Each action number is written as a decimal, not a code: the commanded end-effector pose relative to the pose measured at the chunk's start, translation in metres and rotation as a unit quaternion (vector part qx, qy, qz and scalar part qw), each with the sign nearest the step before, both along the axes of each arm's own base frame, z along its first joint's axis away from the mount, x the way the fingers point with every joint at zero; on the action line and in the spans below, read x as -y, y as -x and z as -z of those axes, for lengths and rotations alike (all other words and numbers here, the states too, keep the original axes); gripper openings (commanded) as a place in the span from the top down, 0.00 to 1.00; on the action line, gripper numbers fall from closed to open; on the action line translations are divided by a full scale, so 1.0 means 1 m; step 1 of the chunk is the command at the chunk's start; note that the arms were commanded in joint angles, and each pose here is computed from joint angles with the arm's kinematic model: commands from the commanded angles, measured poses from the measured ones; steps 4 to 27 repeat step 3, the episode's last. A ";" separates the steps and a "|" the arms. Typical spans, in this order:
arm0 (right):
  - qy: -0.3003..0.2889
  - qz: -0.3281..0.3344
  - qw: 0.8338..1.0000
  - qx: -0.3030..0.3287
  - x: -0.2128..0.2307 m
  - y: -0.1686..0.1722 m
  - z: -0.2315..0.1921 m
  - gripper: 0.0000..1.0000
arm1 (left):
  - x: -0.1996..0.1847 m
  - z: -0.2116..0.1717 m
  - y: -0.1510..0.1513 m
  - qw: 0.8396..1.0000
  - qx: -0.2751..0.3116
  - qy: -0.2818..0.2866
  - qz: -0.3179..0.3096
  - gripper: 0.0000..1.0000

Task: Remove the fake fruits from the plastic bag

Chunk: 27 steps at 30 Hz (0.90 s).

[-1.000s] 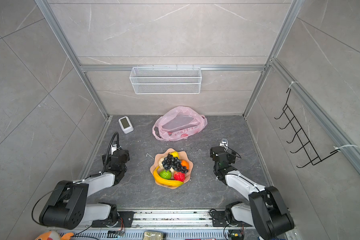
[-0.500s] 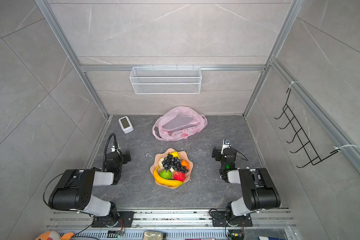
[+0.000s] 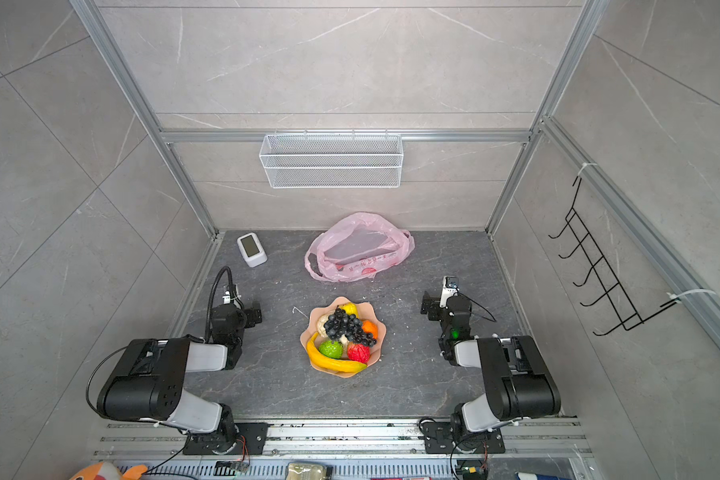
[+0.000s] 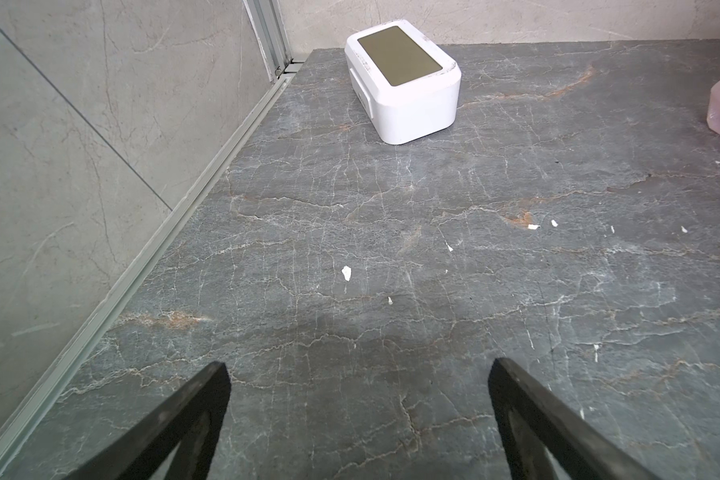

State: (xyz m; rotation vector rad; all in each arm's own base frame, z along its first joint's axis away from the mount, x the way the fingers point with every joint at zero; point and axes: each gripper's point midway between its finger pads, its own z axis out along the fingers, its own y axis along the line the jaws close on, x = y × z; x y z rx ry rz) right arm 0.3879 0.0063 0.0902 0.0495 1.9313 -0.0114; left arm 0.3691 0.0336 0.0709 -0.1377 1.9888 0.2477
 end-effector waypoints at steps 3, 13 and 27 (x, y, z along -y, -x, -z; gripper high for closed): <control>0.005 -0.008 1.000 0.009 -0.002 -0.001 -0.004 0.00 | 0.000 -0.020 -0.010 0.999 0.039 0.009 0.002 0.00; 0.005 -0.008 1.000 0.009 -0.002 -0.001 -0.004 0.00 | 0.000 -0.020 -0.010 0.999 0.039 0.009 0.002 0.00; 0.005 -0.008 1.000 0.009 -0.002 -0.001 -0.004 0.00 | 0.000 -0.020 -0.010 0.999 0.039 0.009 0.002 0.00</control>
